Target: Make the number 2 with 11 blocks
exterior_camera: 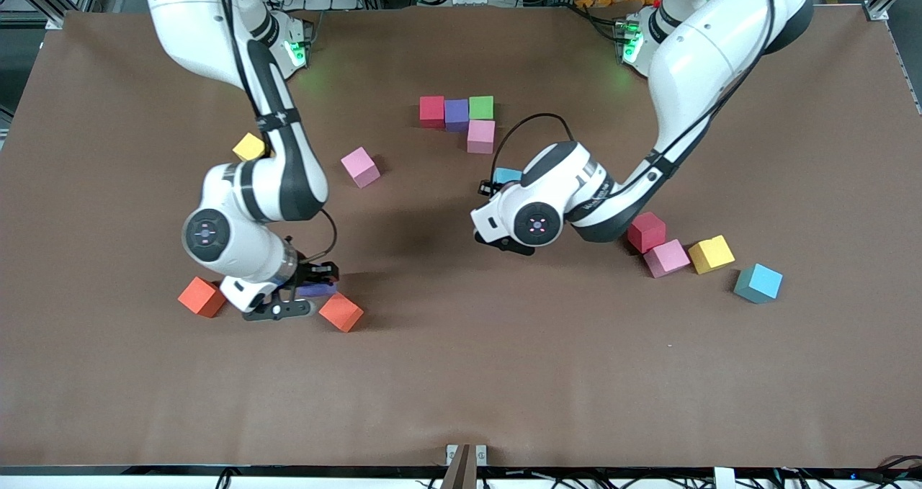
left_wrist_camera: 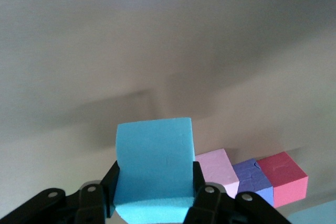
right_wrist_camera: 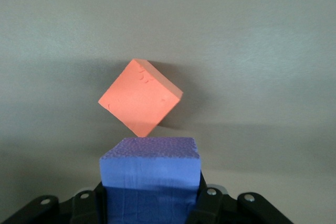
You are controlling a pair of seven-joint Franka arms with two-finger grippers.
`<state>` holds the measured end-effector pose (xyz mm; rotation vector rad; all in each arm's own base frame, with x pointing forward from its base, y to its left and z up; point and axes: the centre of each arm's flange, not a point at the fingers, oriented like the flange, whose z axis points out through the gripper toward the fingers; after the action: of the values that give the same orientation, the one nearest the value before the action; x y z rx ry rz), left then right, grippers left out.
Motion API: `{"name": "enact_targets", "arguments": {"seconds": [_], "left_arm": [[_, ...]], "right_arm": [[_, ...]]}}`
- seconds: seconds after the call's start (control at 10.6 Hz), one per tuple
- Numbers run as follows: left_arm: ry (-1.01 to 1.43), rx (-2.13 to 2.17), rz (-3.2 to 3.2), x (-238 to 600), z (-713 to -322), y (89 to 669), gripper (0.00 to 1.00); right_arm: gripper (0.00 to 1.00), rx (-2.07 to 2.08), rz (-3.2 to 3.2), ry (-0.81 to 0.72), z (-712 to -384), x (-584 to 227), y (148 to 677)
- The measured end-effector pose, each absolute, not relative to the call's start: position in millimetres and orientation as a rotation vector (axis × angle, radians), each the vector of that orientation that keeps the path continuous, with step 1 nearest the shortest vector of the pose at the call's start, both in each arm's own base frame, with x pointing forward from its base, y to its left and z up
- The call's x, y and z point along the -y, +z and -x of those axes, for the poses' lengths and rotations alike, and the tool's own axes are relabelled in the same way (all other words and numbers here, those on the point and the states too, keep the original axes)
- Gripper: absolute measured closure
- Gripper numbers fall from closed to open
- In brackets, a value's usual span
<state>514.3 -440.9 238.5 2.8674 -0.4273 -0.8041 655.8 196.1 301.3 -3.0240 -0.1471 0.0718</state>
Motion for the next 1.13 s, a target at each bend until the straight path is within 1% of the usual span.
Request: {"name": "enact_targets", "arguments": {"seconds": [0.28, 0.85, 1.13], "left_arm": [[-0.813, 0.402, -2.874, 465, -502, 217, 0.46], [-0.874, 0.304, -2.875, 480, -487, 207, 0.46], [-0.902, 0.289, -2.899, 488, -475, 194, 0.46]], "right_arm": [[0.43, 0.151, 3.008, 0.205, -655, -182, 336], [0.43, 0.128, 2.996, 0.239, -655, -176, 333], [0.43, 0.128, 2.996, 0.241, -655, -176, 333]]}}
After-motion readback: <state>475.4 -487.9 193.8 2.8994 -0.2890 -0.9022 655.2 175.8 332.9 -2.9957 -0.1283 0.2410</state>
